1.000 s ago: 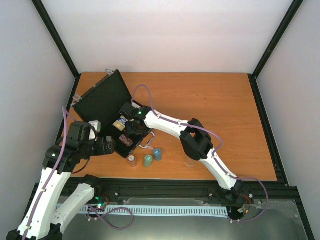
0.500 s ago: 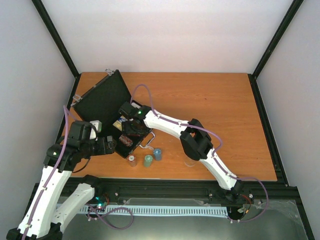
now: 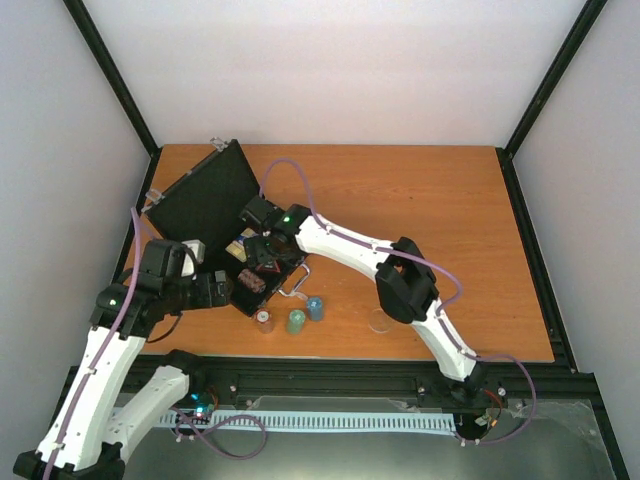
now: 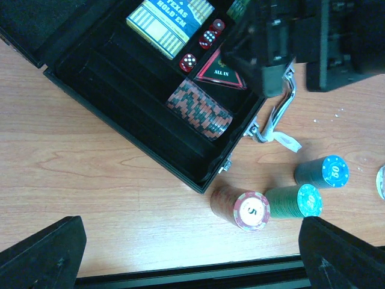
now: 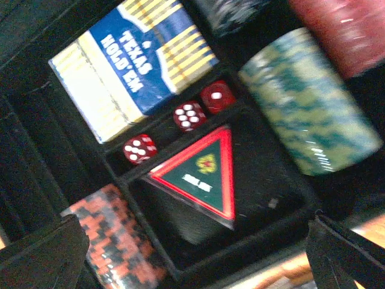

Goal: Pack up texas hold em set

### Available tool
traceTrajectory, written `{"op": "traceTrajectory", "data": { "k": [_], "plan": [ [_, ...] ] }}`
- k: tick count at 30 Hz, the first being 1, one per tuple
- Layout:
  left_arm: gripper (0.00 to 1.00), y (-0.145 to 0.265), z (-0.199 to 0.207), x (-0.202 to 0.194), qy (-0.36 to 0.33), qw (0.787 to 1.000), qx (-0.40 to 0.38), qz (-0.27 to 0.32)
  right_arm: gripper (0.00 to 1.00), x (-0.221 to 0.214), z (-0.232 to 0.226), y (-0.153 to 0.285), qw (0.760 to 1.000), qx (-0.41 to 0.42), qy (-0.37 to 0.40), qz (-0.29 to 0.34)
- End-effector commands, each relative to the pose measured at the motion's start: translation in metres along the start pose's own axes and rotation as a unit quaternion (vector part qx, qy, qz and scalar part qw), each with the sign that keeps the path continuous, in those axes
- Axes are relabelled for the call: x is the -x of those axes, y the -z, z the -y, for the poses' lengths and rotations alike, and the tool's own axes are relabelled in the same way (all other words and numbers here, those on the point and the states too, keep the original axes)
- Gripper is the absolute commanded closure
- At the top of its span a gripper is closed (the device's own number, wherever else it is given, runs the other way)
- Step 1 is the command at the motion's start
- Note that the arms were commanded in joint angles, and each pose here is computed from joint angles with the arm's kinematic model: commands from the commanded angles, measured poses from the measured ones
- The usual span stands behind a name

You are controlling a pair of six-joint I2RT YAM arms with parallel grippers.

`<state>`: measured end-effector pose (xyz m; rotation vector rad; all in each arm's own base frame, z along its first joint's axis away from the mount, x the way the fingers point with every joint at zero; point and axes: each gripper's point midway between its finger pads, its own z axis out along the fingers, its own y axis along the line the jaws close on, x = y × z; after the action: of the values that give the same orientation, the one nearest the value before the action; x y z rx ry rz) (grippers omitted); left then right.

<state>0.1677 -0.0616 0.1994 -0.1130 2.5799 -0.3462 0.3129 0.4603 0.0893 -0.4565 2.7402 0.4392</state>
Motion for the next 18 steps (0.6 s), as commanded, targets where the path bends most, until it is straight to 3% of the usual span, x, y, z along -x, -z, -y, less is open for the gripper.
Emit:
{"op": "traceTrajectory", "data": {
  "k": [1,6,12,18],
  "plan": [
    [0.0,0.007,0.004,0.015,-0.002,1.0,-0.001,0.025,0.0,0.015,0.029,0.051,0.995,-0.073,0.033,0.053],
    [0.0,0.003,0.0,0.021,0.011,0.999,0.014,0.029,0.0,-0.01,0.085,0.077,0.987,-0.158,0.027,0.034],
    [0.0,-0.005,0.007,0.028,0.029,0.999,0.006,0.016,0.0,-0.083,0.169,0.08,0.978,-0.203,-0.016,-0.039],
    [0.0,-0.011,0.007,0.036,0.012,1.0,0.02,0.008,0.0,-0.139,0.189,0.07,0.975,-0.197,-0.033,-0.1]
  ]
}}
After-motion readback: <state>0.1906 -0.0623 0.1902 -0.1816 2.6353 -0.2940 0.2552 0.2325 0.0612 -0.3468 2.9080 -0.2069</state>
